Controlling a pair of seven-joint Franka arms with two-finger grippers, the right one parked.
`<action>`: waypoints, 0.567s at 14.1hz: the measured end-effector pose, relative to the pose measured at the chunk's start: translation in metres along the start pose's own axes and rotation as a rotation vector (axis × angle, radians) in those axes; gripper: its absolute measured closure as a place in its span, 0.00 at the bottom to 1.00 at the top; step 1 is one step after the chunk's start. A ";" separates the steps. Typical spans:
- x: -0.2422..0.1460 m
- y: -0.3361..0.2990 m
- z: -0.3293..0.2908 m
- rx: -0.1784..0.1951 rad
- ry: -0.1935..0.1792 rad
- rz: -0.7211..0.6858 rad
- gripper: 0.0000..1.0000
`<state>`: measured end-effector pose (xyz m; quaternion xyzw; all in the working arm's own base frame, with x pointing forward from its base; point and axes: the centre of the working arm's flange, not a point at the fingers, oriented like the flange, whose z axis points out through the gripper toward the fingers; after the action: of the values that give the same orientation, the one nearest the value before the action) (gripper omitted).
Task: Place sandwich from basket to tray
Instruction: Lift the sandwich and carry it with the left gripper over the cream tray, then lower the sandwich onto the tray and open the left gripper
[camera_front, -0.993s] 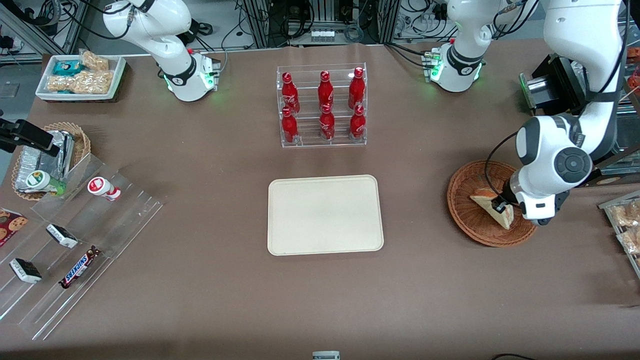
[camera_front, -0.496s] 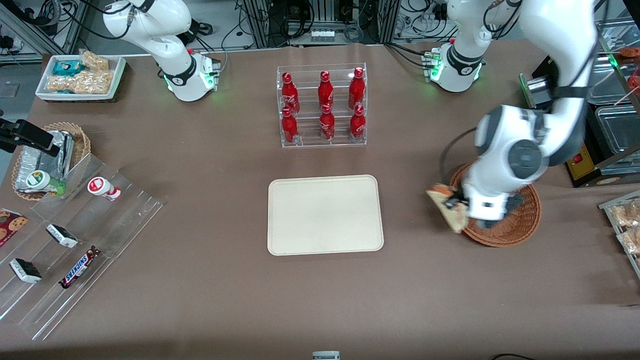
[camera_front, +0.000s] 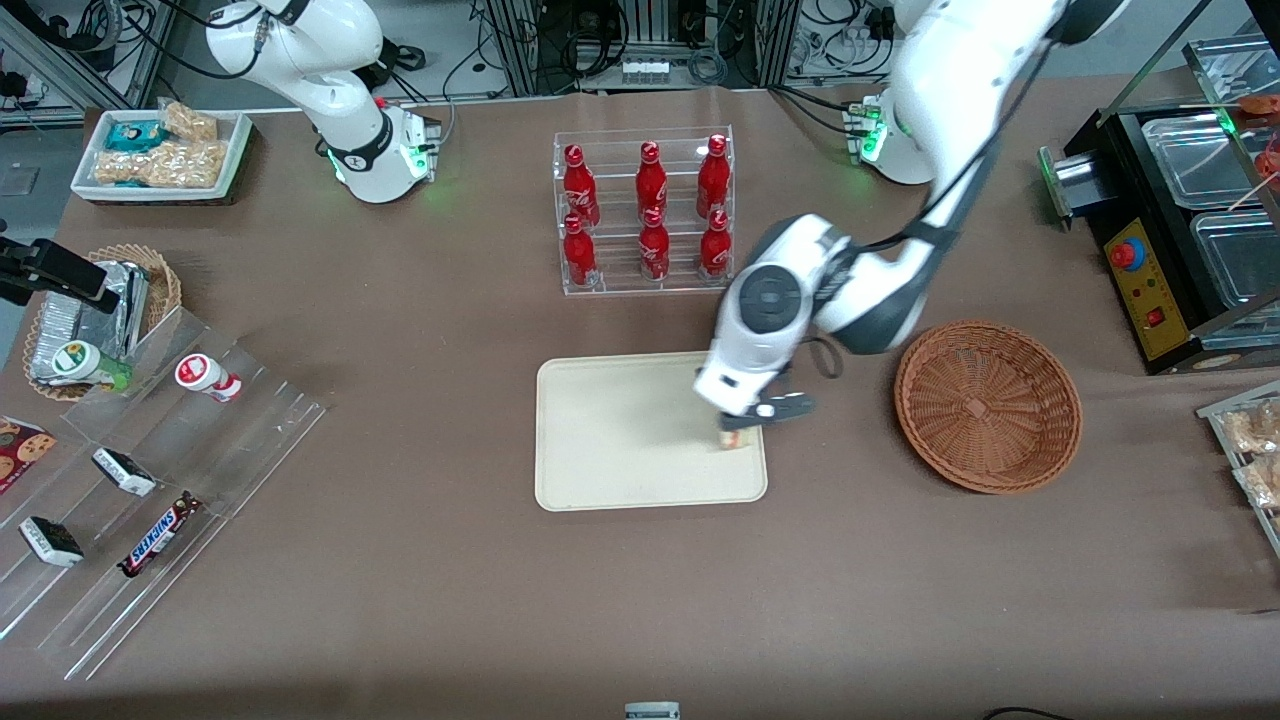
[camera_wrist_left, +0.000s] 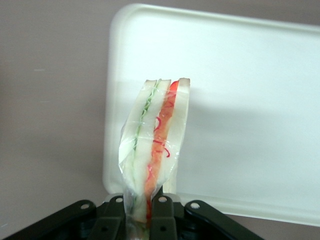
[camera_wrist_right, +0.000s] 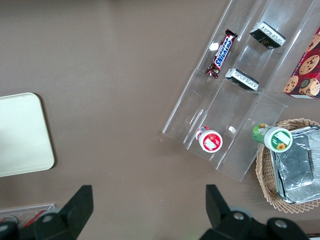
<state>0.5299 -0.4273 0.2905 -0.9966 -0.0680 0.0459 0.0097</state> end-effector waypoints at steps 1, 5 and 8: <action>-0.004 0.019 0.006 -0.016 0.009 0.025 0.86; -0.007 0.068 0.020 -0.096 0.038 0.062 0.86; 0.000 0.079 0.021 -0.119 0.045 0.053 0.86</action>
<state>0.5390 -0.5050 0.2673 -0.9976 -0.0442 0.0199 -0.0491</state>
